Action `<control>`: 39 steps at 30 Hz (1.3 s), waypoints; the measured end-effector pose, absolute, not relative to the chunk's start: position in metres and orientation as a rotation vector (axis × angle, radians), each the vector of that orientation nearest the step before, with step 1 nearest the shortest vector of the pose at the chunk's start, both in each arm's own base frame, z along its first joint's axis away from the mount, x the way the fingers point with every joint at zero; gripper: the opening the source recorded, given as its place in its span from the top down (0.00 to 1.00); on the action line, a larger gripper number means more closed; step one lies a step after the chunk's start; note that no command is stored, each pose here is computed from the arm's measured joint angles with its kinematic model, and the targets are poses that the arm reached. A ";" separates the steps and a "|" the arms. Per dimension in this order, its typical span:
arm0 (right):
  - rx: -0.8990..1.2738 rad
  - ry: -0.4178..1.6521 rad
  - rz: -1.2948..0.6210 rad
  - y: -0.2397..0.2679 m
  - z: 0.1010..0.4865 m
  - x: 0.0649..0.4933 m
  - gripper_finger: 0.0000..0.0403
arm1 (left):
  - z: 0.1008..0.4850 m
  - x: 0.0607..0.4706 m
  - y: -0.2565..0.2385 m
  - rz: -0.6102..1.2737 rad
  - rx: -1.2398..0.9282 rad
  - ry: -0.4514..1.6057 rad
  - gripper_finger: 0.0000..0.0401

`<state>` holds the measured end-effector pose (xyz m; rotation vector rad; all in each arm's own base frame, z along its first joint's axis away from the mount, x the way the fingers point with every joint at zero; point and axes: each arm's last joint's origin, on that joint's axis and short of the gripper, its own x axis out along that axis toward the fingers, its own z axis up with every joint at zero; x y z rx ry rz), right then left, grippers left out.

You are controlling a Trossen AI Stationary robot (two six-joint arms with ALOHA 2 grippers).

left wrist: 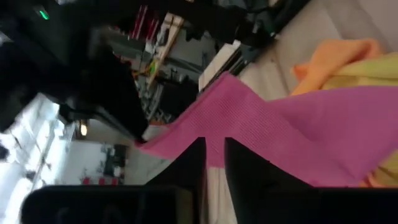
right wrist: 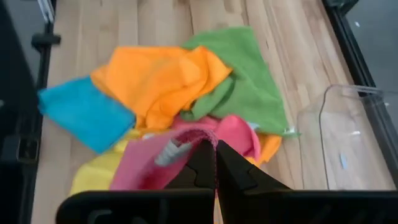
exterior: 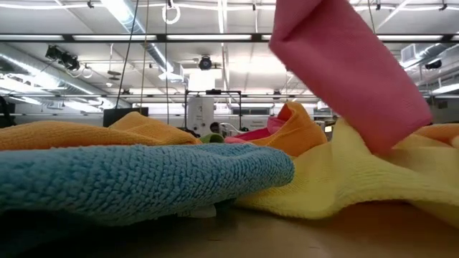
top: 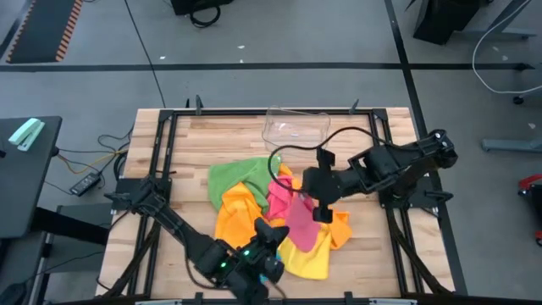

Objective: Fold microfiber towels
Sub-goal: Fold the pink microfiber cloth

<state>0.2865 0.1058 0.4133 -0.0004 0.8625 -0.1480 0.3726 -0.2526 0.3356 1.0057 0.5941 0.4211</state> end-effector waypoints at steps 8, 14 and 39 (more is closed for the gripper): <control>0.032 0.803 -0.142 0.106 0.417 0.292 0.99 | 0.320 0.393 -0.243 0.413 1.027 0.636 0.65; 0.045 0.746 -0.170 0.106 0.420 0.295 0.99 | 0.313 0.405 -0.240 0.369 1.004 0.631 0.56; 0.083 0.694 -0.087 0.132 0.434 0.269 0.99 | 0.283 0.375 -0.228 0.465 0.885 0.837 0.62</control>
